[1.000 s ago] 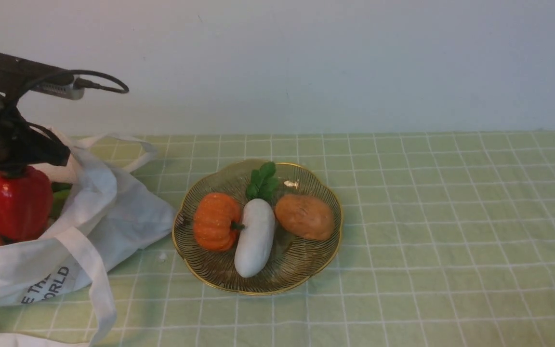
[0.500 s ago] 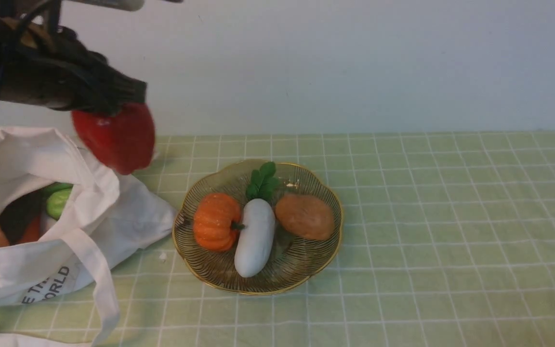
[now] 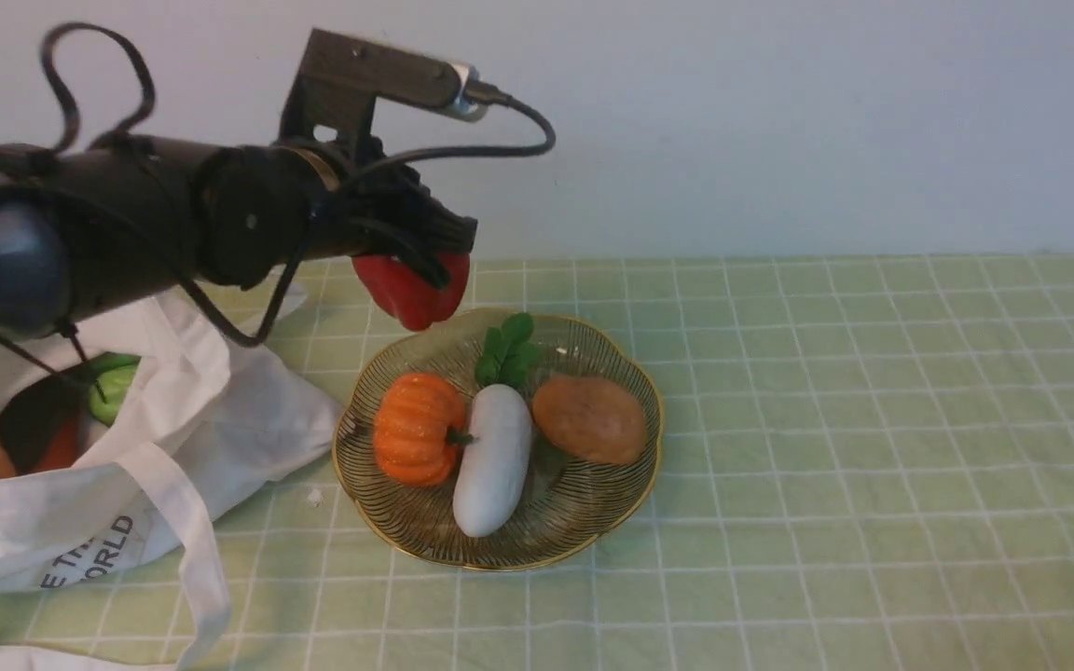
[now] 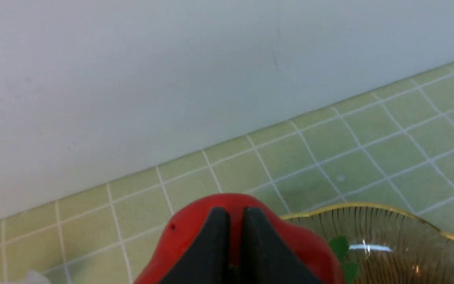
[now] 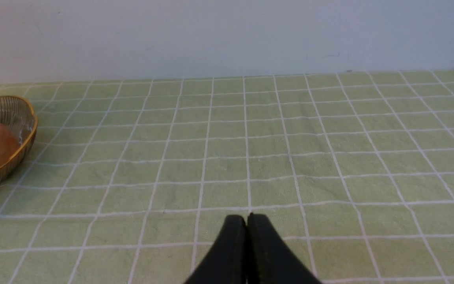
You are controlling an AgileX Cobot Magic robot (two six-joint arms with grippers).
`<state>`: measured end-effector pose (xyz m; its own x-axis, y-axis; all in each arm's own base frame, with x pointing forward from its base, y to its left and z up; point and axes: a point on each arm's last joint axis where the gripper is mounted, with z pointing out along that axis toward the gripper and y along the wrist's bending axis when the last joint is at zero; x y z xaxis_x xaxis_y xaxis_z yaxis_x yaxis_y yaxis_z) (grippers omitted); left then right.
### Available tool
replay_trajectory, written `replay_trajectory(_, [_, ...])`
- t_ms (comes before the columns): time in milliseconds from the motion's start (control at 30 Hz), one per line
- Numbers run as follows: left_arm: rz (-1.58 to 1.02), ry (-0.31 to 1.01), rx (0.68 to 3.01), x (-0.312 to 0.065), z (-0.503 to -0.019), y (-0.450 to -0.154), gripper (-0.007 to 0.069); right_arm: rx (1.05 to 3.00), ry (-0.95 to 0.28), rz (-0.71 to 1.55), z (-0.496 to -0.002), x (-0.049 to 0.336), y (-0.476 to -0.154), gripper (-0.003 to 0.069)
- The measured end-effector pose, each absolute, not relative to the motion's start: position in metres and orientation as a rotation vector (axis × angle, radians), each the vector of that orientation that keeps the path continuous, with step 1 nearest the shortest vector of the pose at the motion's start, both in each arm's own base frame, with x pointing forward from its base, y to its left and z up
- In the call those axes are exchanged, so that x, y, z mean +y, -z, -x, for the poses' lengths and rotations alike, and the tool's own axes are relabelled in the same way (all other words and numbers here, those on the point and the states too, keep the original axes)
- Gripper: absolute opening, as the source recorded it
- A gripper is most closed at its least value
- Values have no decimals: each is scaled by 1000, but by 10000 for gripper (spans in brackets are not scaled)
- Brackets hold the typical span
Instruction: Take vegetables from bag on green coffee tablecloth place on plate.
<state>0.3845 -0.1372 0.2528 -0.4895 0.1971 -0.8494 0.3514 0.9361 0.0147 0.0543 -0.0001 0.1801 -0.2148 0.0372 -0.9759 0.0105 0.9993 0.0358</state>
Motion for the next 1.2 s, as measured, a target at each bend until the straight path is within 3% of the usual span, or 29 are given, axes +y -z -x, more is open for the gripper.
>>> replay_trajectory(67, [-393,194,2123,-138,-388,-241,30,1787,-24,-35,-54,0,-180,-15])
replay_trajectory(200, [-399,186,2163,-141,-396,-216,134,1787,-24,-35,-54,0,-180,-15])
replay_trajectory(333, [-402,183,2192,-142,-398,-204,335,1787,-24,-35,-54,0,-180,-15])
replay_trajectory(367, [-402,183,2192,-142,-398,-204,347,1787,-24,-35,-54,0,-180,-15])
replay_trajectory(400, [-401,184,2193,-142,-398,-204,433,1787,-24,-35,-54,0,-180,-15])
replay_trajectory(433, [-401,184,2193,-142,-398,-204,442,1787,-24,-35,-54,0,-180,-15])
replay_trajectory(467, [-402,185,2191,-141,-396,-209,524,1787,-24,-35,-54,0,-180,-15])
replay_trajectory(600, [-409,192,2201,-137,-382,-239,584,1787,-24,-35,-54,0,-180,-15])
replay_trajectory(667, [-412,197,2190,-133,-370,-263,564,1787,-24,-35,-54,0,-180,-15])
replay_trajectory(800, [-428,193,2124,-120,-332,-326,341,1787,-24,-35,-54,0,-180,-15])
replay_trajectory(833, [-427,193,2113,-119,-329,-330,325,1787,-24,-35,-54,0,-180,-15])
replay_trajectory(900, [-425,190,2033,-106,-295,-373,98,1787,-24,-35,-54,0,-180,-15])
replay_trajectory(933, [-422,191,2013,-104,-290,-380,87,1787,-24,-35,-54,0,-180,-15])
replay_trajectory(1033, [-365,224,1831,-84,-233,-437,4,1787,-24,-35,-54,0,-180,-15])
replay_trajectory(1200, [-292,274,1616,-57,-156,-485,-5,1787,-24,-35,-54,0,-180,-15])
